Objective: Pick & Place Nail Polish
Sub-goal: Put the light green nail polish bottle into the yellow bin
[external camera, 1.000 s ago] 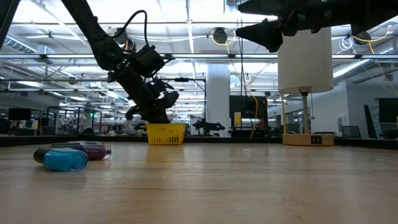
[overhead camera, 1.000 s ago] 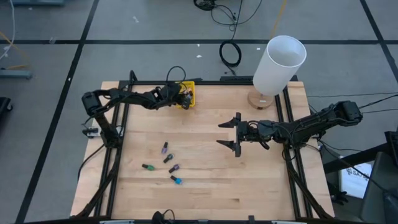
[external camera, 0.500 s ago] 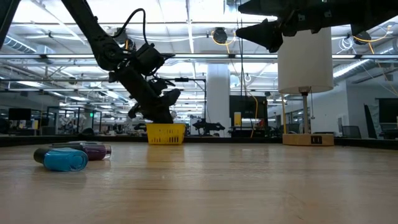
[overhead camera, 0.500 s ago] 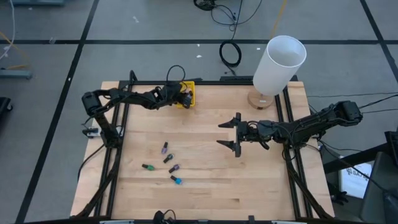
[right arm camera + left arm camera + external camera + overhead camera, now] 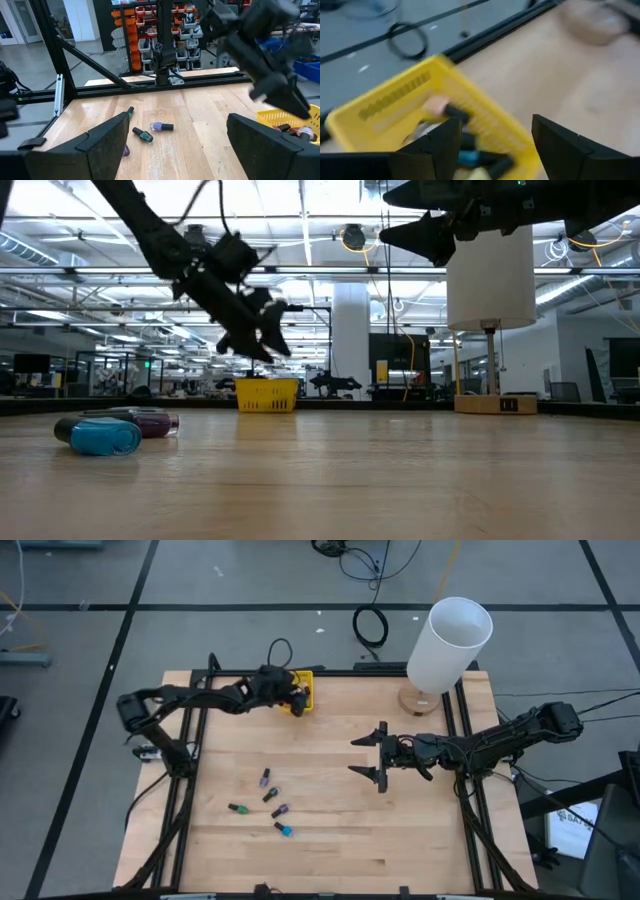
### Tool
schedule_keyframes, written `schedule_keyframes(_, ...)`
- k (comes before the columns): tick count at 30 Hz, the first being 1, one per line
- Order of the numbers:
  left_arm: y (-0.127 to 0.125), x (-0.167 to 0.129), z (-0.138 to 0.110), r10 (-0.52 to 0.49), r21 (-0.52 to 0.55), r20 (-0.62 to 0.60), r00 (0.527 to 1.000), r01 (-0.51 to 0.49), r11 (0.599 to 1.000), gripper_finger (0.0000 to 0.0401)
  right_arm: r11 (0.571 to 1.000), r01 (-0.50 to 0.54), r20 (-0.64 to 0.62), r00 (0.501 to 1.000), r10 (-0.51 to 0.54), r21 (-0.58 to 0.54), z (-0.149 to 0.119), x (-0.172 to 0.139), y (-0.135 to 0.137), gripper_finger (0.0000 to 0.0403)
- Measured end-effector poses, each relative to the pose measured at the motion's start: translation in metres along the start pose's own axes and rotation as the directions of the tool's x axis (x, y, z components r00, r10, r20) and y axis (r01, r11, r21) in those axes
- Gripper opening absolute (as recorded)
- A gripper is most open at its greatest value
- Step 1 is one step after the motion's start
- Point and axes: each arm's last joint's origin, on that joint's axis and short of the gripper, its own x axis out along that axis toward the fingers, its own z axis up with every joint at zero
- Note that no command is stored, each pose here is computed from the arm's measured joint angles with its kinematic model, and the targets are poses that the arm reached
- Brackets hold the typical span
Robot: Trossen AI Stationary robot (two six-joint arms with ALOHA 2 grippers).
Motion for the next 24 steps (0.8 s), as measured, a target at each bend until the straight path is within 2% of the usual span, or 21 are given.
schedule_keyframes(4,-0.015,-0.034,0.016,-0.125,0.08,0.007,0.992,0.124,0.989,0.0243,1.0,0.0,0.0,1.0,0.0,0.0,0.0,0.0,0.0,0.032)
schedule_keyframes(7,-0.032,-0.068,0.021,-0.225,0.169,-0.024,0.974,0.225,0.96,0.0243,1.0,0.0,-0.001,1.0,0.0,0.0,0.0,0.0,0.0,0.032)
schedule_keyframes(11,-0.055,-0.115,0.012,-0.327,0.266,-0.142,0.934,0.354,0.897,0.0244,1.0,0.0,-0.001,1.0,0.0,0.0,0.0,0.0,0.0,0.032)
schedule_keyframes(14,-0.071,-0.146,-0.006,-0.363,0.282,-0.28,0.889,0.438,0.854,0.0244,1.0,0.0,-0.001,1.0,0.0,0.0,0.0,0.0,0.0,0.032)
schedule_keyframes(17,-0.084,-0.17,-0.031,-0.351,0.27,-0.465,0.813,0.508,0.818,0.0244,1.0,0.0,0.0,1.0,0.0,0.0,0.0,0.0,0.0,0.032)
schedule_keyframes(19,-0.089,-0.182,-0.049,-0.302,0.283,-0.563,0.77,0.522,0.804,0.0243,1.0,0.0,-0.001,1.0,0.0,0.0,0.0,0.0,0.0,0.032)
schedule_keyframes(21,-0.092,-0.191,-0.067,-0.236,0.287,-0.643,0.728,0.515,0.808,0.0244,1.0,0.0,0.0,1.0,0.0,0.0,0.0,0.0,0.0,0.032)
schedule_keyframes(24,-0.094,-0.204,-0.093,-0.128,0.256,-0.747,0.653,0.46,0.85,0.0244,1.0,0.0,0.001,1.0,0.0,0.0,0.0,0.0,0.0,0.032)
